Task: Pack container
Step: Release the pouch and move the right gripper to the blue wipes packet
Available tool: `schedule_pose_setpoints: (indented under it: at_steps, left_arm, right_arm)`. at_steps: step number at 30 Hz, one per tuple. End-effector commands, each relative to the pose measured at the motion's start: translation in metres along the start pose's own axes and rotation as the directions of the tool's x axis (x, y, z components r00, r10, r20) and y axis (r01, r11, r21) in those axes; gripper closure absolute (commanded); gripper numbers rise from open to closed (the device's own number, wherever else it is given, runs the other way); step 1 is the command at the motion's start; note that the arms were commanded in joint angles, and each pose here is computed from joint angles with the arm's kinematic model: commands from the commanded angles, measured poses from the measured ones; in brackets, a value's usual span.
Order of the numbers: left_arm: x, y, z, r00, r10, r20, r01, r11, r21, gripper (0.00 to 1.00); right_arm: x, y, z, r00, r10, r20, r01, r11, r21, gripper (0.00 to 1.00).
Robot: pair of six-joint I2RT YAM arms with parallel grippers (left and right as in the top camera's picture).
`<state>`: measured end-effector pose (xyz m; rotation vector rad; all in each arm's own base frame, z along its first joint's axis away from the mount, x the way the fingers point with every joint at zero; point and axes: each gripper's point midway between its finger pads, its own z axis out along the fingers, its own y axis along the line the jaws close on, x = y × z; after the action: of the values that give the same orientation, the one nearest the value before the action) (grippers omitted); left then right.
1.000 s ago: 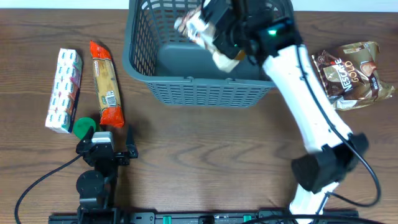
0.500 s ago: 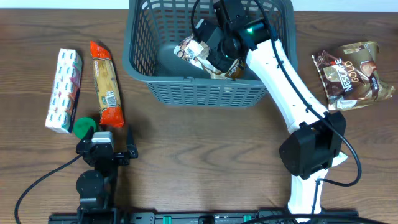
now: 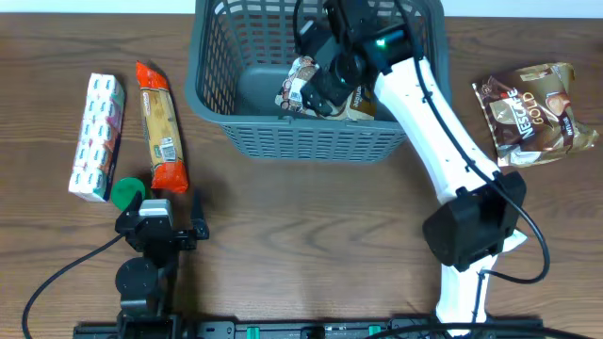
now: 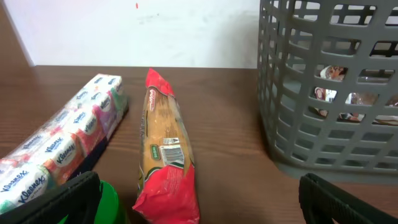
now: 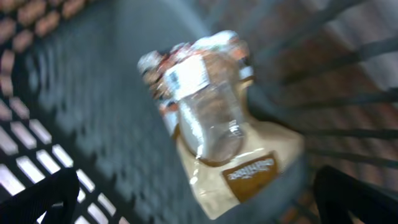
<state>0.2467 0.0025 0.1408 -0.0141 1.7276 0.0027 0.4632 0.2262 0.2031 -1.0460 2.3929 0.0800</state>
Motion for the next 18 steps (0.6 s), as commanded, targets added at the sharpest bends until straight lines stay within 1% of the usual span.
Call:
schedule_pose_setpoints:
  at_steps: [1,4,6,8,11,13,14,17,18]
  left_arm:
    - [0.016,-0.002,0.001,0.999,0.014,-0.049,-0.014,1.0,0.009,0.01]
    - [0.016,-0.002,0.001,0.999,0.014,-0.049,-0.014,1.0,0.009,0.01]
    - [0.016,-0.002,0.001,0.999,0.014,-0.049,-0.014,1.0,0.009,0.01]
    - [0.016,-0.002,0.001,0.999,0.014,-0.049,-0.014,1.0,0.009,0.01]
    - [0.016,-0.002,0.001,0.999,0.014,-0.049,-0.014,1.0,0.009,0.01]
    - [0.016,-0.002,0.001,0.999,0.014,-0.049,-0.014,1.0,0.009,0.01]
    - [0.016,-0.002,0.001,0.999,0.014,-0.049,-0.014,1.0,0.009,0.01]
    - [0.016,-0.002,0.001,0.999,0.014,-0.049,-0.014,1.0,0.009,0.01]
    - [0.016,-0.002,0.001,0.999,0.014,-0.049,-0.014,1.0,0.009,0.01]
  right_arm:
    - [-0.03,-0.031,-0.082,0.977,0.148,0.152,-0.172,0.972,0.159,0.01]
    - [-0.02,-0.052,-0.131,0.961,0.217,0.174,-0.258,0.929,0.266,0.01]
    - [-0.003,-0.068,-0.162,0.939,0.293,0.179,-0.339,0.877,0.34,0.01]
    - [0.02,-0.082,-0.189,0.899,0.395,0.19,-0.438,0.807,0.397,0.01]
    - [0.062,-0.098,-0.222,0.793,0.571,0.212,-0.601,0.676,0.426,0.01]
    - [0.098,-0.109,-0.24,0.684,0.694,0.223,-0.705,0.552,0.446,0.01]
    - [0.114,-0.114,-0.247,0.64,0.734,0.225,-0.734,0.5,0.459,0.01]
    - [0.134,-0.122,-0.257,0.591,0.777,0.214,-0.782,0.488,0.387,0.01]
    - [0.138,-0.124,-0.26,0.592,0.778,0.209,-0.785,0.499,0.368,0.01]
